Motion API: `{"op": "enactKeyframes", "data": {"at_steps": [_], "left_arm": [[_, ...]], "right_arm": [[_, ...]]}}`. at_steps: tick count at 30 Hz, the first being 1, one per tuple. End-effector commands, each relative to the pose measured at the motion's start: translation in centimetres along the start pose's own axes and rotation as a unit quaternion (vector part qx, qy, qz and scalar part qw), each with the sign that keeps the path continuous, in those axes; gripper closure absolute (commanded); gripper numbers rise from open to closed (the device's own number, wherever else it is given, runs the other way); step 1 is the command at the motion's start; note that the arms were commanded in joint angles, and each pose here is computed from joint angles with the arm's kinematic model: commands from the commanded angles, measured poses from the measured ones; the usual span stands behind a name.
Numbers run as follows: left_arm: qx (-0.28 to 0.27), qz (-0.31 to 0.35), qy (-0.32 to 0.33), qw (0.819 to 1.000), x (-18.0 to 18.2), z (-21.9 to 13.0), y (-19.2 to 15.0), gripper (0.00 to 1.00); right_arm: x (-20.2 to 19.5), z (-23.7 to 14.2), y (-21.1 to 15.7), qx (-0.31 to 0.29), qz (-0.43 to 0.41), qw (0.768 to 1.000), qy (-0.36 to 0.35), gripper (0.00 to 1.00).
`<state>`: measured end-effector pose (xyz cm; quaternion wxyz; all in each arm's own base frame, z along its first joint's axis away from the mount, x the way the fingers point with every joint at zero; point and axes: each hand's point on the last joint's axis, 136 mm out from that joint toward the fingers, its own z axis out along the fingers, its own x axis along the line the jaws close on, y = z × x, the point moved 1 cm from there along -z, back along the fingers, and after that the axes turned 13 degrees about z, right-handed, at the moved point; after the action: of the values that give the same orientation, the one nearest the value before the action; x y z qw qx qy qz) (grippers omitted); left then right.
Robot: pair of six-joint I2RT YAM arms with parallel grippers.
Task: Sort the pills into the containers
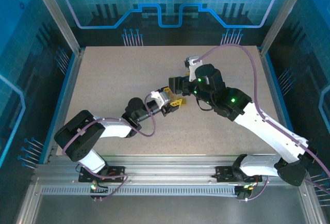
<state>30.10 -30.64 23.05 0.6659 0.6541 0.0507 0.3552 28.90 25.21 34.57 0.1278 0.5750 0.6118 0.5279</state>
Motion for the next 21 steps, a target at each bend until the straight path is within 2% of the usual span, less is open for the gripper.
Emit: {"op": "enactKeyframes", "data": {"at_steps": [1, 11, 16, 21], "left_arm": [[-0.023, 0.02, 0.024, 0.999, 1.1, 0.5, 1.9, 1.0], [-0.025, 0.024, 0.033, 0.999, 1.2, 0.3, 1.8, 1.0], [-0.024, 0.025, 0.034, 0.999, 1.1, 0.2, 1.8, 1.0], [-0.022, 0.024, 0.033, 0.999, 1.1, 0.2, 1.7, 1.0]], "right_arm": [[-0.4, 0.8, -0.8, 0.0, 0.012, 1.0, -0.012, 0.25], [-1.3, 2.8, -3.1, 0.033, 0.037, 0.999, -0.015, 0.34], [-1.4, 2.9, -3.4, 0.036, 0.06, 0.998, -0.002, 0.48], [-1.4, 2.6, -3.2, 0.026, 0.072, 0.997, 0.005, 0.48]]}}
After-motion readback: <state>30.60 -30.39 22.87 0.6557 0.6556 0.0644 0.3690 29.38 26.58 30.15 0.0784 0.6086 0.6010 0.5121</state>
